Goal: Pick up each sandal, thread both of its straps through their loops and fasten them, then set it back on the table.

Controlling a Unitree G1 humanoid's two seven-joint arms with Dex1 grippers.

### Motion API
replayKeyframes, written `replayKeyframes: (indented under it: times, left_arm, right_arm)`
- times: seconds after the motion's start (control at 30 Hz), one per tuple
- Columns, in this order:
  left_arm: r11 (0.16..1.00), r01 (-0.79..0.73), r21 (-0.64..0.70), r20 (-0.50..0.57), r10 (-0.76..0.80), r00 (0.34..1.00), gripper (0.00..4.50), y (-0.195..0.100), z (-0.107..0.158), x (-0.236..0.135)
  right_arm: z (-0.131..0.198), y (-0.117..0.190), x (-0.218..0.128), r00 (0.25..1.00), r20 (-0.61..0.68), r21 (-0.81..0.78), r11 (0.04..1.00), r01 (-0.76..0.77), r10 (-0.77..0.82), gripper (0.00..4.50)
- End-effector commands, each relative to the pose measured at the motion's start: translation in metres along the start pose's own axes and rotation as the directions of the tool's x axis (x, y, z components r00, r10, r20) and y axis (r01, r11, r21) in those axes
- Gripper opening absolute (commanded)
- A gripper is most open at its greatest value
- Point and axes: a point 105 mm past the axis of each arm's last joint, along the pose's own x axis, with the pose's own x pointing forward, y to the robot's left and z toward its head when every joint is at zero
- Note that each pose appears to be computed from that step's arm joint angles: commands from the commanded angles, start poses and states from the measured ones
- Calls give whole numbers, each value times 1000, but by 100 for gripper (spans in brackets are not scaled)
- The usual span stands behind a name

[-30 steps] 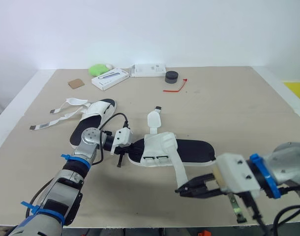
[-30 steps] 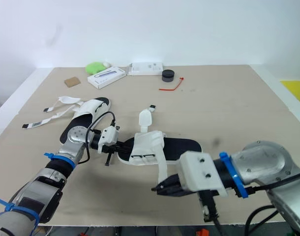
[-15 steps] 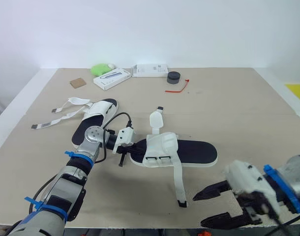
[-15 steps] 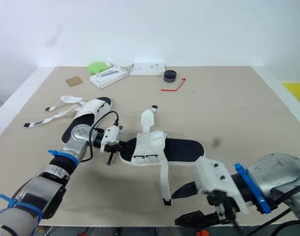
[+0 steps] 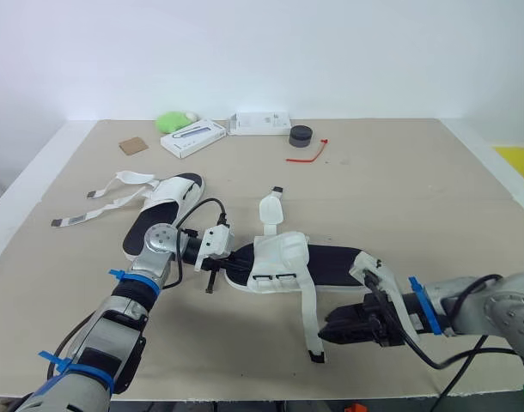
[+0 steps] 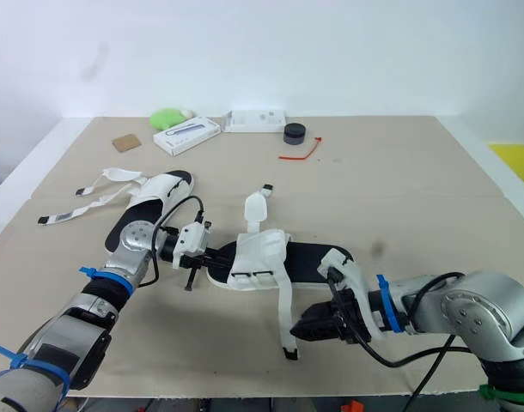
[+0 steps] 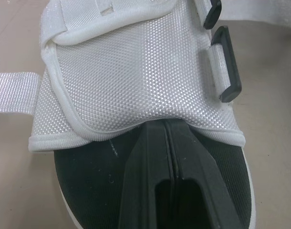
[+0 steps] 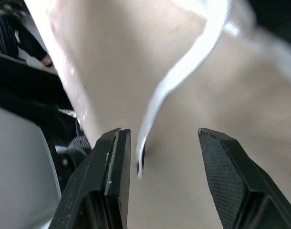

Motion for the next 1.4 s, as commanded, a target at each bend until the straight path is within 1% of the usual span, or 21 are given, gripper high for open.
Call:
replayKeyframes:
  times: [0.03, 0.3, 0.53, 0.7, 0.83, 0.9, 0.93, 1.03, 1.1, 1.13, 1.17, 1.23, 1.27, 1.33, 1.4]
  left_arm:
    - [962, 71, -264, -164, -118, 979, 0, -51, -63, -4]
    - [963, 56, -265, -159, -101, 982, 0, -51, -62, -3]
    - [962, 47, -270, -158, -92, 983, 0, -51, -62, -3]
    - [962, 46, -271, -155, -91, 984, 0, -52, -62, -2]
    - [962, 46, -270, -157, -91, 984, 0, -52, -62, -2]
    - [962, 45, -269, -157, -90, 984, 0, -52, -62, -2]
    - [962, 44, -268, -157, -89, 984, 0, -51, -62, -2]
    - [963, 43, -266, -158, -88, 983, 0, -49, -61, -2]
    - [964, 43, -264, -159, -87, 983, 0, -49, -61, -1]
    - [964, 43, -264, -159, -87, 983, 0, -49, -61, -1]
    - [964, 43, -264, -159, -87, 983, 0, -49, -62, -1]
    - [964, 45, -263, -159, -89, 983, 0, -49, -62, 0]
    - [964, 46, -263, -159, -90, 983, 0, -48, -62, 0]
    - [964, 46, -262, -159, -90, 983, 0, -48, -61, 0]
    - [964, 45, -260, -160, -89, 983, 0, -47, -61, 1]
  right_arm:
    - [3, 9, 3, 999, -34, -16, 999, -37, 37, 249]
    - [1, 20, 8, 993, -76, -16, 995, -95, 93, 249]
    - [-4, 13, 17, 993, -102, 15, 998, -58, 60, 249]
    - [-9, 1, 27, 994, -111, 54, 998, 8, -2, 249]
    - [-8, 3, 26, 995, -102, 51, 999, -7, 12, 139]
    - [-6, 6, 24, 995, -94, 45, 999, -24, 28, 41]
    - [-4, 9, 22, 995, -89, 35, 999, -41, 44, 2]
    - [9, 27, 9, 989, -47, -15, 989, -144, 143, 2]
    - [25, 39, -1, 974, 9, -55, 973, -226, 227, 2]
    - [34, 41, -4, 969, 43, -69, 969, -238, 241, 2]
    - [43, 39, -6, 966, 76, -68, 968, -241, 246, 2]
    - [69, 23, -10, 965, 164, -22, 979, -202, 203, 2]
    - [76, 19, -11, 964, 184, -2, 981, -196, 193, 2]
    - [103, 6, -15, 955, 251, 57, 983, -175, 156, 2]
    - [124, -5, -15, 952, 285, 119, 981, -153, 114, 2]
